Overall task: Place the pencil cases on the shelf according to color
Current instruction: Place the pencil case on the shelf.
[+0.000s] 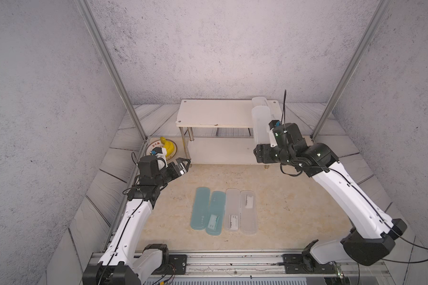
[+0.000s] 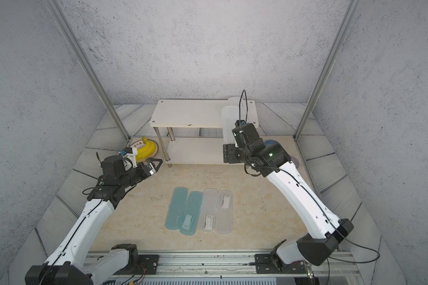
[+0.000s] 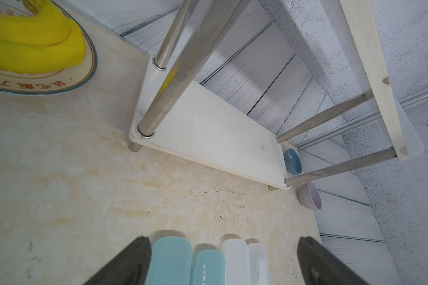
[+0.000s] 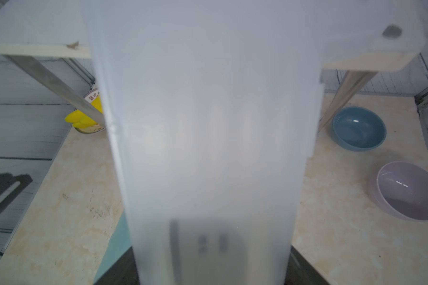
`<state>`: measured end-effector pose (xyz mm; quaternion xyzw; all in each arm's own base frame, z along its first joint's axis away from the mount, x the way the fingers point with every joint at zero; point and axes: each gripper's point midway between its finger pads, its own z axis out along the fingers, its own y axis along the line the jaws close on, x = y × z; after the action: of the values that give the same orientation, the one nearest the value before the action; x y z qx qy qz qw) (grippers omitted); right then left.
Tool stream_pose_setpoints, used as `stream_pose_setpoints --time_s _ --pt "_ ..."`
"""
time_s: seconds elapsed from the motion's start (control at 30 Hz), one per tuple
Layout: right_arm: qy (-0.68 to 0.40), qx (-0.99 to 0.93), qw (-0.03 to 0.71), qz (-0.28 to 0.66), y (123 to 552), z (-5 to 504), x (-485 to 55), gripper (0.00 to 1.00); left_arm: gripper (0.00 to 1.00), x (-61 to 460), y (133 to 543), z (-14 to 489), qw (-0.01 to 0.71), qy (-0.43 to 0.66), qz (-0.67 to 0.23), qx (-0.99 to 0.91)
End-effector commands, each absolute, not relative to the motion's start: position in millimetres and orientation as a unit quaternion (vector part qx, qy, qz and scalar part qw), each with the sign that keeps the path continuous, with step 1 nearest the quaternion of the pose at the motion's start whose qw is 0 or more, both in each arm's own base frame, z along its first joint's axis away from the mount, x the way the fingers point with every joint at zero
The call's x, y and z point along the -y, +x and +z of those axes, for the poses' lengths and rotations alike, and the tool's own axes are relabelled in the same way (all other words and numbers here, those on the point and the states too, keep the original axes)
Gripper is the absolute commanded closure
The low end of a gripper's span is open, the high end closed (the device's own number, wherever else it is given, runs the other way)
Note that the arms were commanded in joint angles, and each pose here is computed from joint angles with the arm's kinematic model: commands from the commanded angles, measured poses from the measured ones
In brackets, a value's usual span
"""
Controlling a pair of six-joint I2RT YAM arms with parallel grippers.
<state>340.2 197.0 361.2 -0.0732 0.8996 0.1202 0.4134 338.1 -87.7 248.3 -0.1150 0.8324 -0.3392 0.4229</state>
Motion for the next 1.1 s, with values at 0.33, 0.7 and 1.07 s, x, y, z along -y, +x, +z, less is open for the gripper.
stream_pose_setpoints --time_s 0.33,0.7,1.07 --pt "-0.099 -0.818 0.539 0.177 439.7 436.4 -229.5 0.48 0.01 93.4 340.9 234.6 0.419 -0.097 -0.344 -0.835" --pt "-0.091 -0.832 0.528 0.143 488.0 415.0 -240.2 0.46 0.01 92.6 332.9 226.1 0.414 -0.09 -0.335 -0.842" --pt "-0.067 -0.847 0.507 0.144 482.9 407.7 -235.2 0.46 0.01 94.3 335.0 223.8 0.41 -0.096 -0.343 -0.84"
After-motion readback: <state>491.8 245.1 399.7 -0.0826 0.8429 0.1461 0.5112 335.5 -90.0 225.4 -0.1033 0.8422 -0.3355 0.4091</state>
